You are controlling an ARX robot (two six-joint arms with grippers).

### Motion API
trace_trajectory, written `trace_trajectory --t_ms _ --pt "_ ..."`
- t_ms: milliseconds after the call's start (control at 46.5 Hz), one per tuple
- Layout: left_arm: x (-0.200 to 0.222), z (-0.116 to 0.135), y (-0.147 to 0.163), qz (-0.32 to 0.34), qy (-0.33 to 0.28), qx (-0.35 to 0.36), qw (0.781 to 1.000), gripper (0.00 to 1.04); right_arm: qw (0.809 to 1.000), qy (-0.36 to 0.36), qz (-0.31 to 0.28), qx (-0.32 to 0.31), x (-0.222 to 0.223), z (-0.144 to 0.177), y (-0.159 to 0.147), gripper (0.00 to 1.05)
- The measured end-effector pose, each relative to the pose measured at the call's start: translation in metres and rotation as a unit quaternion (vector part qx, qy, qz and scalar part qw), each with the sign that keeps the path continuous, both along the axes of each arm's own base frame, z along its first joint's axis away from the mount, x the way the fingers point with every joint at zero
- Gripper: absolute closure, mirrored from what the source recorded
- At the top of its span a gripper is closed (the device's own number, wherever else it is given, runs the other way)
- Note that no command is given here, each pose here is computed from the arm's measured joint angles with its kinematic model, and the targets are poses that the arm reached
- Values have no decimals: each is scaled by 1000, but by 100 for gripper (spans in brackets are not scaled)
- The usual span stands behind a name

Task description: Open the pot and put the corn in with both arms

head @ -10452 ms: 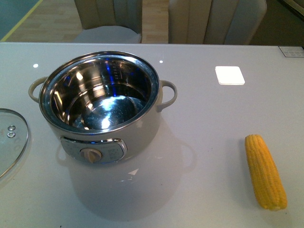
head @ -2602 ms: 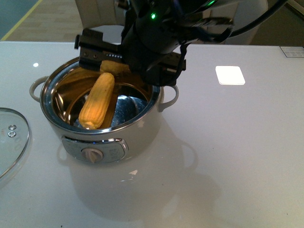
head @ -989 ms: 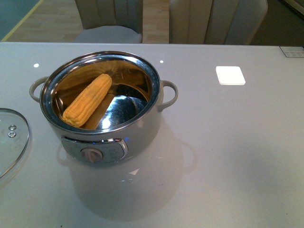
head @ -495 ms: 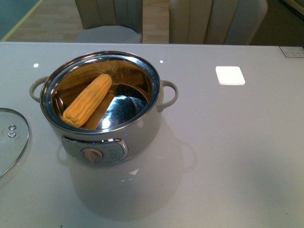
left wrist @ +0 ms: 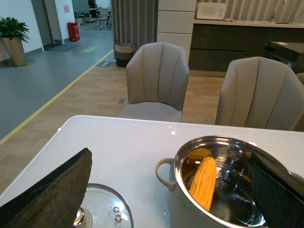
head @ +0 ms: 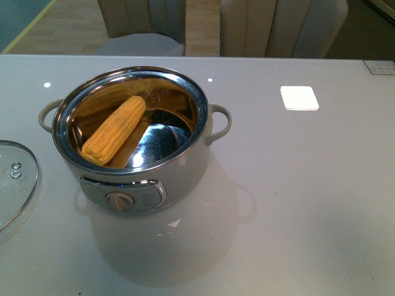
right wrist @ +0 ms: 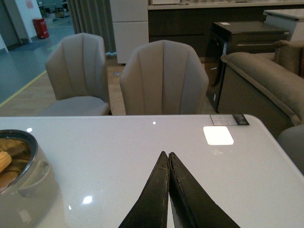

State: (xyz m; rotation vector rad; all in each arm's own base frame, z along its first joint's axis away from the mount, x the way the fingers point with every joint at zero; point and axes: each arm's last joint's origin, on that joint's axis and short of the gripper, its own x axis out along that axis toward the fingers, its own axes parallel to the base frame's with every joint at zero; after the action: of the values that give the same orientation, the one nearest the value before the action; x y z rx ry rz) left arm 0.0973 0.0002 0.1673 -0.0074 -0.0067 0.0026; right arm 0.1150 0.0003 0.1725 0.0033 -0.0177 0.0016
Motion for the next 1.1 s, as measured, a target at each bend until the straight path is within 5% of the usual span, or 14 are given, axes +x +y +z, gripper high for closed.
trace_trajectory --t_ms 946,1097 --pt "0 0 0 0 0 0 1000 7 1000 2 0 0 -18 -3 0 103" --pt "0 0 0 0 0 0 1000 7 1000 2 0 0 -18 -3 0 76"
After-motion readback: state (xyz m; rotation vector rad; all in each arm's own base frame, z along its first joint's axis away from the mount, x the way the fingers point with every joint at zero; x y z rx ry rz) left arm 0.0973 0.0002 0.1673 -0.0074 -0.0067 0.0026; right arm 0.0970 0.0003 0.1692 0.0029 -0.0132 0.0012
